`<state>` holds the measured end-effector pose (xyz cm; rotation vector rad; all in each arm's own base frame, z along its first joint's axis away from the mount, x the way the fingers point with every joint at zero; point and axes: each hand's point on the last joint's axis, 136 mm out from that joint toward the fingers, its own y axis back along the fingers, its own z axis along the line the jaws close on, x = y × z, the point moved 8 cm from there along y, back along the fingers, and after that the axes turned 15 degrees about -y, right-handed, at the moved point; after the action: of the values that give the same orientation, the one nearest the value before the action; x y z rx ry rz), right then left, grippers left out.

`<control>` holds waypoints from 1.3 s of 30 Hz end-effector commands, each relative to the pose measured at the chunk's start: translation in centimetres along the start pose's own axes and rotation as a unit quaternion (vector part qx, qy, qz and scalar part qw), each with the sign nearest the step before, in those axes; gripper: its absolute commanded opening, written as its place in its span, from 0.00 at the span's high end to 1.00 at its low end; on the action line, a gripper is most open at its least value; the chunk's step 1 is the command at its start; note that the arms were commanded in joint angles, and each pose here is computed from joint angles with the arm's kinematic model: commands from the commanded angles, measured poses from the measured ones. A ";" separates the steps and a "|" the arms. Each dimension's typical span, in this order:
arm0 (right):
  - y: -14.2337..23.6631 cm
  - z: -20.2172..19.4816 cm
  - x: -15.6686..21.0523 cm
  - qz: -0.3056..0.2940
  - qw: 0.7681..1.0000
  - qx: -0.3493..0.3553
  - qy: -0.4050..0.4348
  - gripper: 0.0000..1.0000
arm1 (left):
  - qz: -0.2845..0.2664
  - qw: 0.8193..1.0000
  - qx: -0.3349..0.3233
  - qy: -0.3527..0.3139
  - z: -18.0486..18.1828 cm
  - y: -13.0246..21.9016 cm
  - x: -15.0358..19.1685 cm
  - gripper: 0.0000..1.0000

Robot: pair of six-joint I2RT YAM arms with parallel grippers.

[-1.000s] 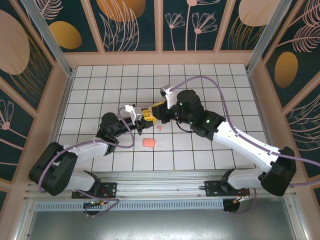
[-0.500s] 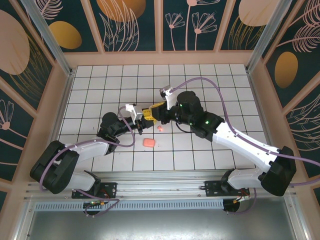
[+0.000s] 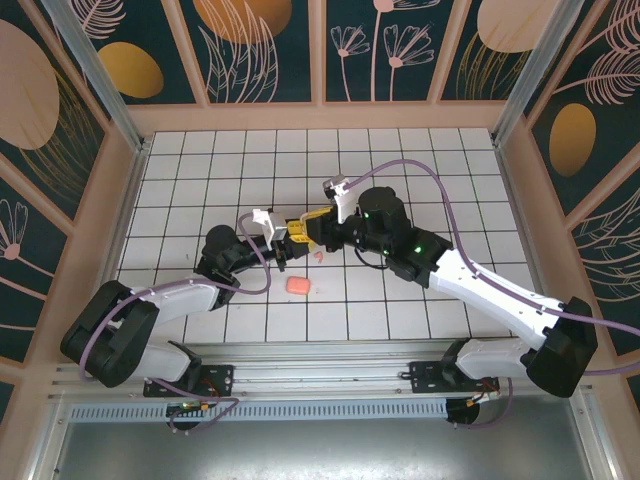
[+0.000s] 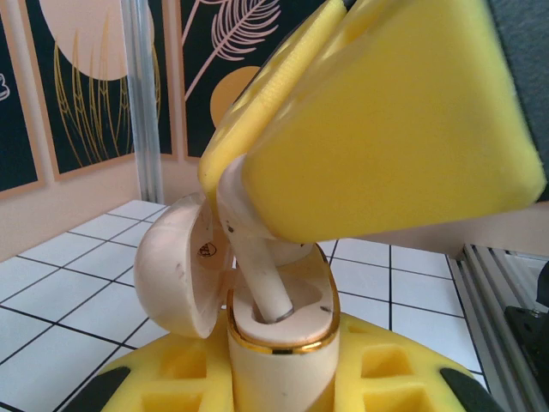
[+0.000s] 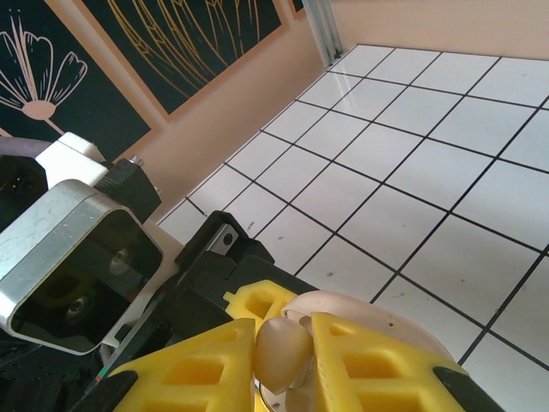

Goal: Insert the wireless bluetooth earbuds into the charging case

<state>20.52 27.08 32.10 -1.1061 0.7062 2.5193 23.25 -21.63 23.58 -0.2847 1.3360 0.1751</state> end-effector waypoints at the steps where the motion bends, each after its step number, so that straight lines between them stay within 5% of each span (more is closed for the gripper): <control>1: 0.2 -0.1 1.6 0.038 0.999 -0.012 0.004 0.78 | -0.058 0.998 -0.015 -0.036 0.9 -0.3 -2.9 0.96; 39: 0.7 -1.0 2.2 0.121 0.989 -0.073 0.042 0.75 | -0.076 0.995 0.035 -0.045 0.2 -0.5 -3.8 0.96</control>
<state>20.07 26.15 32.11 -1.2940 0.6316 2.6449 22.64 -21.81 23.72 -0.2426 1.3487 0.1085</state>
